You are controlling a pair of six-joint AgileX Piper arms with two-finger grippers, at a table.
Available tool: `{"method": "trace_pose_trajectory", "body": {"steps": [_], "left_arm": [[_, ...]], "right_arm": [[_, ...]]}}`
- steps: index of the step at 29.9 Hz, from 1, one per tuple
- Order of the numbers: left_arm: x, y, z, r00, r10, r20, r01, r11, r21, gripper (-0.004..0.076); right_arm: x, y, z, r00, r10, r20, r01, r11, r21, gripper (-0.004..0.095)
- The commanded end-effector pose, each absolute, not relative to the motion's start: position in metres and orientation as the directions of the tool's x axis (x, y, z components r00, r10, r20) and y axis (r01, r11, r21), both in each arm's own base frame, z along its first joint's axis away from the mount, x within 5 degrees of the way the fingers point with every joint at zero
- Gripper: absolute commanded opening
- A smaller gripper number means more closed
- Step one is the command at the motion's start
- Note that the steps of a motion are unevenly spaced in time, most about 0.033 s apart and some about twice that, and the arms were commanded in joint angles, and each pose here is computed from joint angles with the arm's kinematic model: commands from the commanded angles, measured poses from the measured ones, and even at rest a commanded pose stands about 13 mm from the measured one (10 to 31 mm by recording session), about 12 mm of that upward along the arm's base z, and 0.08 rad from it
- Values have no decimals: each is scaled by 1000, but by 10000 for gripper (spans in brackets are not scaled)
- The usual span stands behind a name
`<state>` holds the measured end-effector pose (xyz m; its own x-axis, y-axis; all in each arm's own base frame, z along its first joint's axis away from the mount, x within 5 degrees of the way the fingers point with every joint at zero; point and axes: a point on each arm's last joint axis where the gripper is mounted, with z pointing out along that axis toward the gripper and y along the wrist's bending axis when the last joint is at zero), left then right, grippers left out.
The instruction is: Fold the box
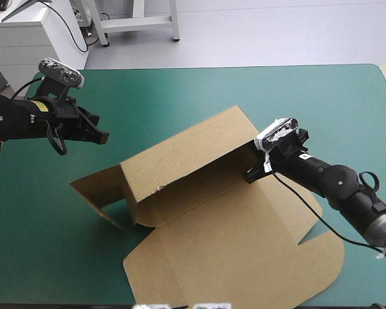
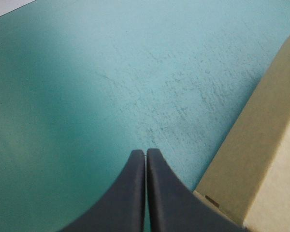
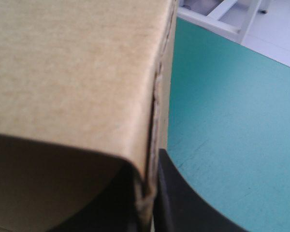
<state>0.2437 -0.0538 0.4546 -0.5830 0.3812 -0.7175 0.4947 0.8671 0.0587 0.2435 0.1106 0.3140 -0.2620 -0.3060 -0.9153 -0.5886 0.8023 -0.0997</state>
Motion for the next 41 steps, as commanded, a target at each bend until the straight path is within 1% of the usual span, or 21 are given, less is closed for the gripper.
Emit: {"method": "trace_pose_trajectory", "body": {"steps": [1, 2, 3, 4, 7, 9, 11, 13, 16, 20, 24, 28, 31, 35, 39, 41], "left_arm": [[236, -53, 473, -510, 353, -785, 483, 872, 78, -8], [236, -53, 473, -512, 352, -784, 484, 872, 75, -8], [236, -53, 473, -511, 351, -785, 484, 872, 76, -8], [236, -53, 473, -512, 352, -784, 484, 872, 75, -8], [236, -53, 473, -514, 352, -782, 486, 871, 73, -8], [236, -54, 473, -514, 350, -783, 487, 870, 69, -8], [236, -54, 473, -514, 350, -783, 487, 870, 69, -8], [236, -53, 472, -519, 353, -779, 489, 870, 69, -8], [235, -53, 472, -521, 354, -776, 490, 869, 68, -8], [235, -53, 472, -521, 354, -776, 490, 869, 68, -8], [235, -53, 472, -524, 356, -774, 491, 869, 67, -8], [235, -53, 472, -521, 360, -774, 494, 867, 71, -8], [235, -53, 472, -521, 360, -774, 494, 867, 71, -8], [234, -54, 471, -529, 364, -767, 497, 865, 68, -8], [235, -54, 471, -526, 361, -770, 497, 865, 66, -8], [235, -54, 472, -519, 357, -777, 493, 867, 69, -8]], "right_arm": [[247, 107, 339, -324, -319, -891, -613, 788, -59, -21], [250, 103, 343, -351, -349, -869, -607, 792, -72, -21], [252, 100, 347, -391, -352, -850, -591, 804, -61, -21], [255, 95, 355, -404, -379, -833, -572, 815, -93, -21], [255, 83, 373, -471, -376, -798, -508, 855, -103, -21], [254, 77, 382, -530, -358, -769, -472, 878, -83, -21], [251, 72, 387, -602, -307, -737, -425, 904, -29, -21], [248, 71, 386, -636, -294, -714, -413, 911, -7, -21], [249, 72, 383, -656, -298, -693, -416, 909, 2, -21], [264, 74, 368, -700, -281, -657, -388, 921, 19, -21], [288, 78, 350, -733, -244, -635, -344, 938, 36, -21], [317, 84, 332, -752, -242, -613, -338, 940, 44, -21], [339, 90, 328, -752, -240, -614, -337, 941, 44, -21], [368, 96, 321, -753, -245, -610, -340, 939, 42, -21], [389, 101, 310, -744, -283, -606, -368, 930, 17, -11], [398, 103, 302, -742, -310, -595, -388, 922, 3, 26]]}}
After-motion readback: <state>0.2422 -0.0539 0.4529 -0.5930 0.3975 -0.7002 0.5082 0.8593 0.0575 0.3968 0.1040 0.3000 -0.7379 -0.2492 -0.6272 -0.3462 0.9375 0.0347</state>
